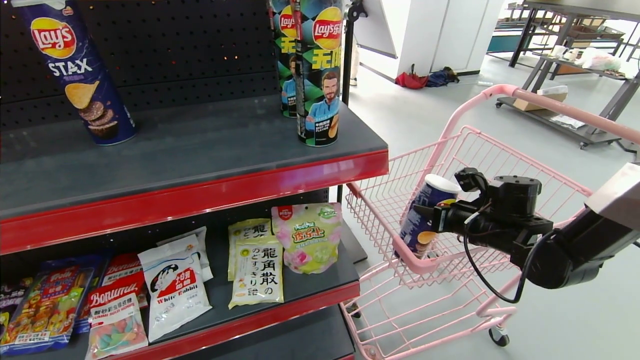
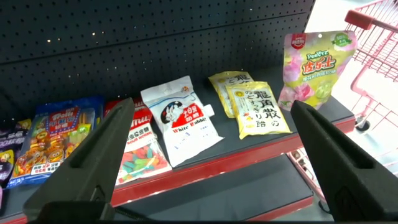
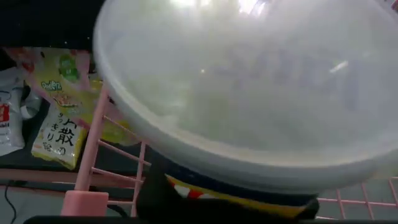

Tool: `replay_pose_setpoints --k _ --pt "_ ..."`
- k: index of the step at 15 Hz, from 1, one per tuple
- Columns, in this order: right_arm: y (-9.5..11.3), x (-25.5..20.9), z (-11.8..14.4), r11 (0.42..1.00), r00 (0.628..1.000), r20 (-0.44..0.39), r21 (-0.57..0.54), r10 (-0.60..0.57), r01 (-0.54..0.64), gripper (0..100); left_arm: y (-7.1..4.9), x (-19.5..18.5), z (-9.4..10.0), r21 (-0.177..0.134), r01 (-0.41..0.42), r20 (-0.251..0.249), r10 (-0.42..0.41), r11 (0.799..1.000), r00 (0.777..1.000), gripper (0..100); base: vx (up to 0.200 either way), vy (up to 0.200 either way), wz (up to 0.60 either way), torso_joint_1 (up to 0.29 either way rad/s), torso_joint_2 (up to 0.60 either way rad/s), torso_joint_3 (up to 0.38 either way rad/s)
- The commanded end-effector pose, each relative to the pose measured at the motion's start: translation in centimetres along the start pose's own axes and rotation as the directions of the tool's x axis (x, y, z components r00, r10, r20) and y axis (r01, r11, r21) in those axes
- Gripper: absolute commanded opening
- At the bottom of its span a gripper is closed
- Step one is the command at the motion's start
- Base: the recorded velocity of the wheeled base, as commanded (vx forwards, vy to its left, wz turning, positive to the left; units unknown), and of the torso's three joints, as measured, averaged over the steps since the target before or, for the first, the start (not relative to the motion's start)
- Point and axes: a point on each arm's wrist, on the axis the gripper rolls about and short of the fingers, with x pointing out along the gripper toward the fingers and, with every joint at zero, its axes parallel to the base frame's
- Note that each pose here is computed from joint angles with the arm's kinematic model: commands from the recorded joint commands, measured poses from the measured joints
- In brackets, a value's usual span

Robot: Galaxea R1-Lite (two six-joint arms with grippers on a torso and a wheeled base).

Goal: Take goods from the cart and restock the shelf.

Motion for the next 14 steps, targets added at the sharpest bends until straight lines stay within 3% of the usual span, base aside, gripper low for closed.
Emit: replay_pose_setpoints --k 1,3,4,6,8,9,10,13,14 --pt "0.2 -0.4 3.3 0.999 0.995 0.105 -0.033 -0.006 0.01 0 0.0 0.0 0.0 0.001 0.0 -0.001 0.0 1.0 1.0 100 0.0 0.0 0.0 0.0 0.0 0.0" --pt "0.3 -1.3 7.9 0.998 0.981 0.195 -0.059 -0.014 0.026 0 0.0 0.0 0.0 -0.001 0.0 -0.001 0.0 1.0 1.0 100 0.0 0.0 0.0 0.0 0.0 0.0" --pt "1.3 -3.8 12.9 0.997 0.97 0.242 -0.072 -0.017 0.036 0 0.0 0.0 0.0 -0.002 0.0 -0.001 0.0 1.0 1.0 100 0.0 0.0 0.0 0.0 0.0 0.0" --pt "2.8 -8.5 17.6 0.991 0.956 0.285 -0.095 -0.062 0.092 0 0.0 0.0 0.0 -0.004 0.0 -0.001 0.0 1.0 1.0 100 0.0 0.0 0.0 0.0 0.0 0.0" --pt "4.5 -13.3 19.2 0.967 0.923 0.342 -0.118 -0.176 0.228 0 0.0 0.0 0.0 -0.009 0.0 -0.001 0.0 1.0 1.0 100 0.0 0.0 0.0 0.0 0.0 0.0" --pt "5.6 -17.3 18.4 0.925 0.875 0.371 -0.089 -0.312 0.368 0 0.0 0.0 0.0 -0.007 0.0 -0.001 0.0 1.0 1.0 100 0.0 0.0 0.0 0.0 0.0 0.0" --pt "6.8 -20.7 16.7 0.881 0.858 0.346 -0.148 -0.379 0.449 0 0.0 0.0 0.0 -0.007 0.0 -0.001 0.0 1.0 1.0 100 0.0 0.0 0.0 0.0 0.0 0.0" --pt "9.4 -29.2 10.3 0.888 0.895 0.262 -0.196 -0.361 0.415 0 0.0 0.0 0.0 -0.007 0.002 -0.001 -0.002 1.0 1.0 100 0.0 0.0 0.0 0.0 0.0 0.0" --pt "10.0 -32.6 6.3 0.873 0.887 0.229 -0.198 -0.401 0.446 0 0.0 0.0 0.0 -0.007 0.002 -0.001 -0.002 1.0 1.0 100 0.0 0.0 0.0 0.0 0.0 0.0"
